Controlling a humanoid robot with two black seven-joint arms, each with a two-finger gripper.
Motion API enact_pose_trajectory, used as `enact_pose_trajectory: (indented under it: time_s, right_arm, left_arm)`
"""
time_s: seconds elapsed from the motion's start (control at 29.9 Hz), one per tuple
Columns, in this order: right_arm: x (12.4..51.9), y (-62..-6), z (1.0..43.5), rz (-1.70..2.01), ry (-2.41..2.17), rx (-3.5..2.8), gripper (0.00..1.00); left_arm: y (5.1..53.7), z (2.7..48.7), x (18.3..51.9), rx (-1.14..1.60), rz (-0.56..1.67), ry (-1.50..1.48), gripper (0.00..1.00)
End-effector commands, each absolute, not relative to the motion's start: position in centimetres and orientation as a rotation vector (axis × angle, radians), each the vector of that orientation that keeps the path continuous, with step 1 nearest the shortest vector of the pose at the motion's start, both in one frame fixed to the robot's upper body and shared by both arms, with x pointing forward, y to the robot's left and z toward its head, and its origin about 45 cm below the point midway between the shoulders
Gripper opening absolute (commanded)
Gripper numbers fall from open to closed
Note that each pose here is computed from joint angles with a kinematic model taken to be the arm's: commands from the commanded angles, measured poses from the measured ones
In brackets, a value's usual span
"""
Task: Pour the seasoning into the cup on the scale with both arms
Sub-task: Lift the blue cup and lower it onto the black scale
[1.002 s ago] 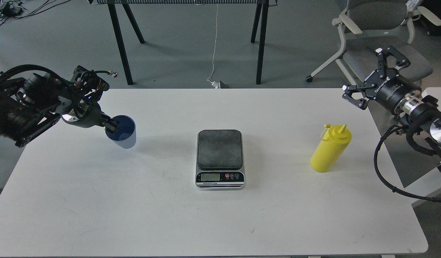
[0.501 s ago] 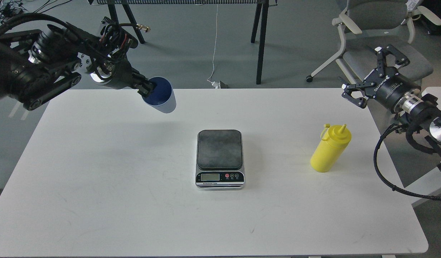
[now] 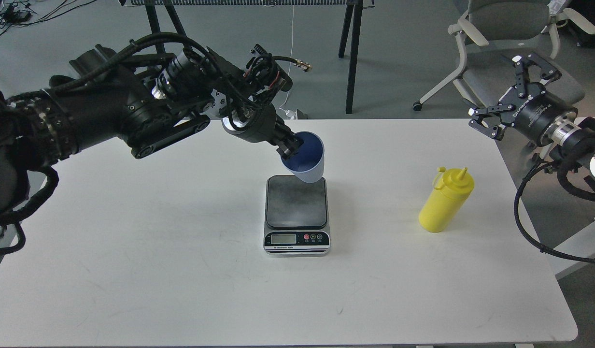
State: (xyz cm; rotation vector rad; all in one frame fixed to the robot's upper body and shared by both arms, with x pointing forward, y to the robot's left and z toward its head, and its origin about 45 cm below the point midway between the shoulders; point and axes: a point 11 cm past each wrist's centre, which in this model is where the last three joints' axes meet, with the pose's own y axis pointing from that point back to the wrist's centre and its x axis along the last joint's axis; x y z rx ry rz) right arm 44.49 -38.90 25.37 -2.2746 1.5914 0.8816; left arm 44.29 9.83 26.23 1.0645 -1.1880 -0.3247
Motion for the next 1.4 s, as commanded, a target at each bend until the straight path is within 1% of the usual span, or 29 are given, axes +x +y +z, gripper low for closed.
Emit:
enact_pose_trajectory:
  time_s: [0.0, 0.3, 0.43, 0.67, 0.94, 0.97, 1.0, 1.07, 1.1, 1.24, 1.3, 1.37]
  right_arm:
    - [44.5, -38.9, 25.4, 0.881, 1.591, -2.275, 1.0]
    - [44.5, -38.8, 25.4, 0.883, 1.589, -2.274, 1.0]
    - [44.5, -38.8, 25.4, 0.883, 1.589, -2.274, 1.0]
    - [44.5, -38.9, 25.5, 0.88, 1.588, -2.272, 1.0]
    - [44.5, -38.8, 25.4, 0.883, 1.587, -2.272, 1.0]
    - [44.5, -38.8, 25.4, 0.883, 1.587, -2.272, 1.0]
    - [44.5, -38.8, 25.4, 0.883, 1.587, -2.272, 1.0]
    - [44.5, -38.8, 25.3, 0.885, 1.588, -2.271, 1.0]
    - [44.5, -38.8, 25.3, 0.885, 1.588, -2.271, 1.0]
    - [44.5, -38.8, 25.3, 0.885, 1.588, -2.271, 1.0]
    - [44.5, -38.8, 25.3, 0.885, 1.588, -2.271, 1.0]
    - [44.5, -38.9, 25.3, 0.884, 1.587, -2.27, 1.0]
  left_arm:
    - [10.2, 24.3, 43.6, 1.061, -0.343, -1.15, 0.04]
    - [11.0, 22.0, 42.9, 1.064, -0.353, -1.098, 0.04]
    - [11.5, 21.8, 43.2, 1.08, -0.338, -1.089, 0.05]
    - [11.5, 19.8, 43.0, 1.121, -0.37, -1.068, 0.05]
    - [11.7, 19.8, 43.1, 1.125, -0.367, -1.066, 0.07]
    - [11.7, 19.8, 43.1, 1.124, -0.366, -1.065, 0.08]
    - [11.6, 19.8, 43.1, 1.122, -0.364, -1.063, 0.11]
    - [11.6, 19.9, 43.1, 1.119, -0.361, -1.063, 0.13]
    - [11.5, 20.0, 43.2, 1.115, -0.356, -1.061, 0.16]
    - [11.2, 20.4, 43.3, 1.101, -0.341, -1.061, 0.29]
    - [11.1, 20.6, 43.3, 1.097, -0.335, -1.061, 0.44]
    - [10.9, 20.8, 43.3, 1.083, -0.321, -1.048, 0.47]
